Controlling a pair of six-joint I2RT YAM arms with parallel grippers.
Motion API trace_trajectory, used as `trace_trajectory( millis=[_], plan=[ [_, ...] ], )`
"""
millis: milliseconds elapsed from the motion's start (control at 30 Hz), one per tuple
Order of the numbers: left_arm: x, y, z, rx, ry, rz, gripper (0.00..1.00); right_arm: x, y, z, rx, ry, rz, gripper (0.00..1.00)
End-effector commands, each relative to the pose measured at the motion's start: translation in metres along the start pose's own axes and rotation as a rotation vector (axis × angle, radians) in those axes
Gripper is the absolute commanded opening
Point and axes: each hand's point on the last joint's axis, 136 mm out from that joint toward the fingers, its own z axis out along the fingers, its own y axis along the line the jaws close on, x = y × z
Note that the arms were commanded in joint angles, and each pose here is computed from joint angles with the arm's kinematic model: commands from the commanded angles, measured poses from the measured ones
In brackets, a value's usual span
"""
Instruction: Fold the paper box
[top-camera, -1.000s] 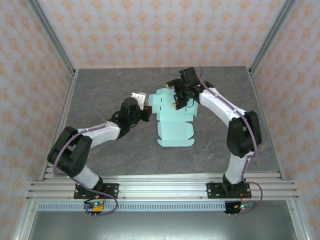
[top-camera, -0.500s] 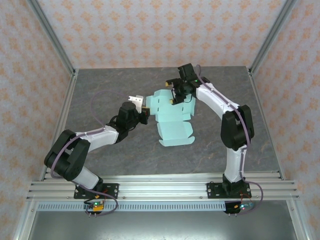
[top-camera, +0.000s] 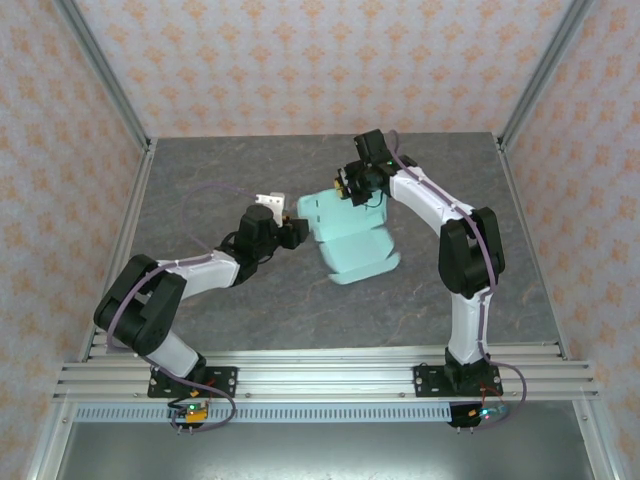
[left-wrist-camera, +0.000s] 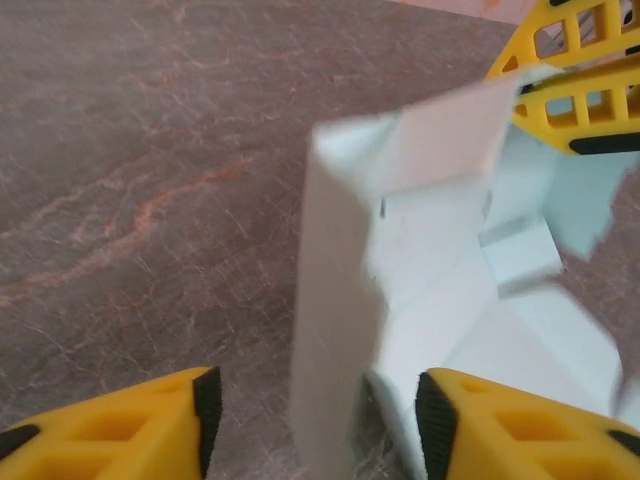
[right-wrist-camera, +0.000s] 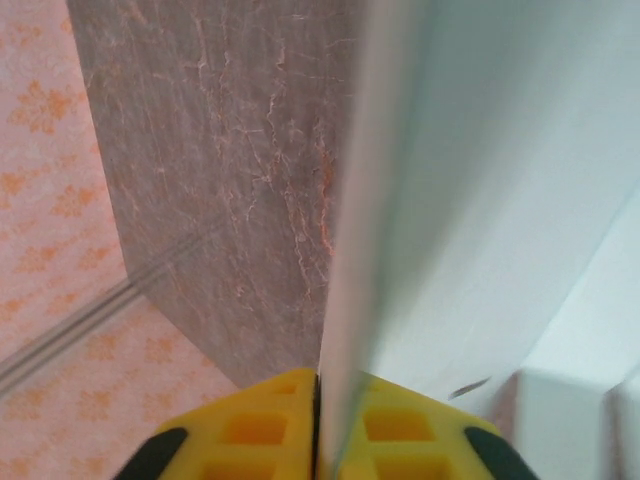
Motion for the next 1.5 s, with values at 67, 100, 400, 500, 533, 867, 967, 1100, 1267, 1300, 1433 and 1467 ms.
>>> trace_trajectory(
  millis=[67, 100, 400, 500, 533, 867, 967, 1100, 1267, 1300, 1433, 1467],
  plan=[
    [-0.020, 0.005, -0.009, 0.029, -0.032, -0.077, 0.63, 0.005, 0.011, -0.004, -0.150, 0.036, -0.123, 0.03],
    [-0.022, 0.008, -0.013, 0.033, -0.039, -0.098, 0.64, 0.004, 0.010, -0.006, -0.167, 0.023, -0.138, 0.02],
    [-0.029, 0.036, -0.040, 0.004, -0.047, -0.155, 0.71, 0.009, -0.002, -0.017, -0.361, 0.007, -0.293, 0.00],
    [-0.019, 0.038, -0.032, 0.005, -0.018, -0.151, 0.70, 0.014, -0.003, -0.014, -0.457, 0.039, -0.309, 0.00],
    [-0.016, 0.038, -0.029, 0.011, -0.014, -0.157, 0.69, 0.016, -0.002, -0.013, -0.480, 0.054, -0.319, 0.00],
    [0.012, 0.004, 0.003, 0.064, 0.122, -0.008, 0.68, 0.017, -0.016, 0.005, -0.542, 0.126, -0.272, 0.00],
    [0.019, -0.002, 0.008, 0.053, 0.145, 0.039, 0.68, 0.016, -0.017, 0.008, -0.547, 0.136, -0.257, 0.00],
    [0.019, -0.008, 0.015, 0.077, 0.146, 0.027, 0.67, 0.015, -0.019, 0.008, -0.560, 0.135, -0.238, 0.00],
    [0.019, -0.017, 0.023, 0.093, 0.152, 0.036, 0.61, 0.013, -0.021, 0.008, -0.574, 0.120, -0.248, 0.00],
    [0.019, -0.020, 0.024, 0.106, 0.154, 0.039, 0.59, 0.013, -0.020, 0.007, -0.587, 0.119, -0.247, 0.00],
    [0.021, -0.030, 0.028, 0.131, 0.161, 0.077, 0.51, 0.011, -0.023, 0.006, -0.601, 0.105, -0.250, 0.00],
    [0.022, -0.032, 0.029, 0.137, 0.161, 0.071, 0.51, 0.010, -0.023, 0.007, -0.598, 0.105, -0.245, 0.00]
  ],
)
